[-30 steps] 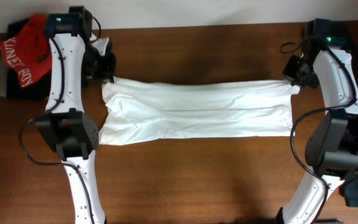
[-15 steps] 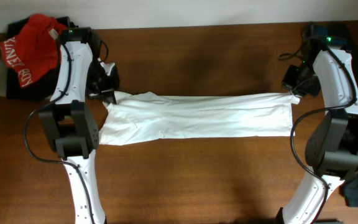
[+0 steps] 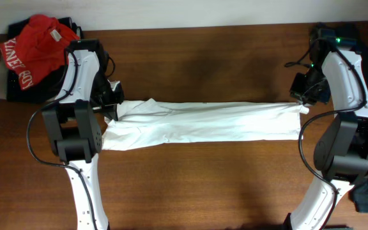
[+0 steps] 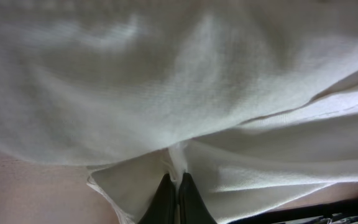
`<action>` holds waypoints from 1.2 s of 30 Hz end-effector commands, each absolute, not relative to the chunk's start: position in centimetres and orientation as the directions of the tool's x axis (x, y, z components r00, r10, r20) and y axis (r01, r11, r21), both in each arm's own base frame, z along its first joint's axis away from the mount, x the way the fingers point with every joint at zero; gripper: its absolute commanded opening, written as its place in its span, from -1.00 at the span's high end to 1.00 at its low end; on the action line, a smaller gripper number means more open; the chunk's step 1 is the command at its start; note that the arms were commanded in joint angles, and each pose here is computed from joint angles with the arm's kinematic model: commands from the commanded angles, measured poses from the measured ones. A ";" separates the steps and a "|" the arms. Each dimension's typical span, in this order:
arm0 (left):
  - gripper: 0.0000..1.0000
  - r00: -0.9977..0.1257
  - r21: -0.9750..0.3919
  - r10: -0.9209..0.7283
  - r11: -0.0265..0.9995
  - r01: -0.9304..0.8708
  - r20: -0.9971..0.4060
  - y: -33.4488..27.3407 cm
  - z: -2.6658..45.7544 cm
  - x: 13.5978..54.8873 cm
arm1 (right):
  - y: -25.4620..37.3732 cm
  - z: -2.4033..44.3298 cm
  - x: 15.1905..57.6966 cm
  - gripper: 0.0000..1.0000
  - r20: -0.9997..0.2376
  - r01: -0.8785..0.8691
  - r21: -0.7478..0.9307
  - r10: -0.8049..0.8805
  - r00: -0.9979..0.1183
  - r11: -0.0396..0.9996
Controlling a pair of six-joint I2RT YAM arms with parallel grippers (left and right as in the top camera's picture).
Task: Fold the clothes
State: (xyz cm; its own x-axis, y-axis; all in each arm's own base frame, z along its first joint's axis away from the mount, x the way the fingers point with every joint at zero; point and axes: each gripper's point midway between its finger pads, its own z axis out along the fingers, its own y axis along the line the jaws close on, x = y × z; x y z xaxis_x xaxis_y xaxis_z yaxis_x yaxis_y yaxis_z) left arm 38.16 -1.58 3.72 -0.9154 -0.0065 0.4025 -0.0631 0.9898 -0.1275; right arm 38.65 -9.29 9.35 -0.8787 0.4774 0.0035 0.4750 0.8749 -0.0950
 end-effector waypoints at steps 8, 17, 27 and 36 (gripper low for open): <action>0.97 -0.866 -0.075 -0.003 0.996 -0.046 0.500 -0.6 2.0 35.3 | -9.9 7.8 37.4 0.72 0.019 0.470 -0.131 0.476 -0.879 0.873; -0.05 -0.863 -0.077 -0.006 0.996 -0.052 0.506 -0.7 2.2 35.2 | -9.9 7.5 38.3 -0.14 -0.010 0.474 -0.111 0.476 -0.879 0.873; -0.05 -0.984 -0.086 -0.053 0.994 -0.068 0.168 -0.8 11.1 39.9 | -10.0 7.5 39.4 -0.76 -0.051 0.477 -0.090 0.474 -0.879 0.874; 0.99 -0.998 -0.162 0.015 0.987 0.004 0.064 -4.8 12.0 41.1 | -3.2 8.2 41.3 0.92 -0.016 0.265 0.298 0.283 -0.959 0.917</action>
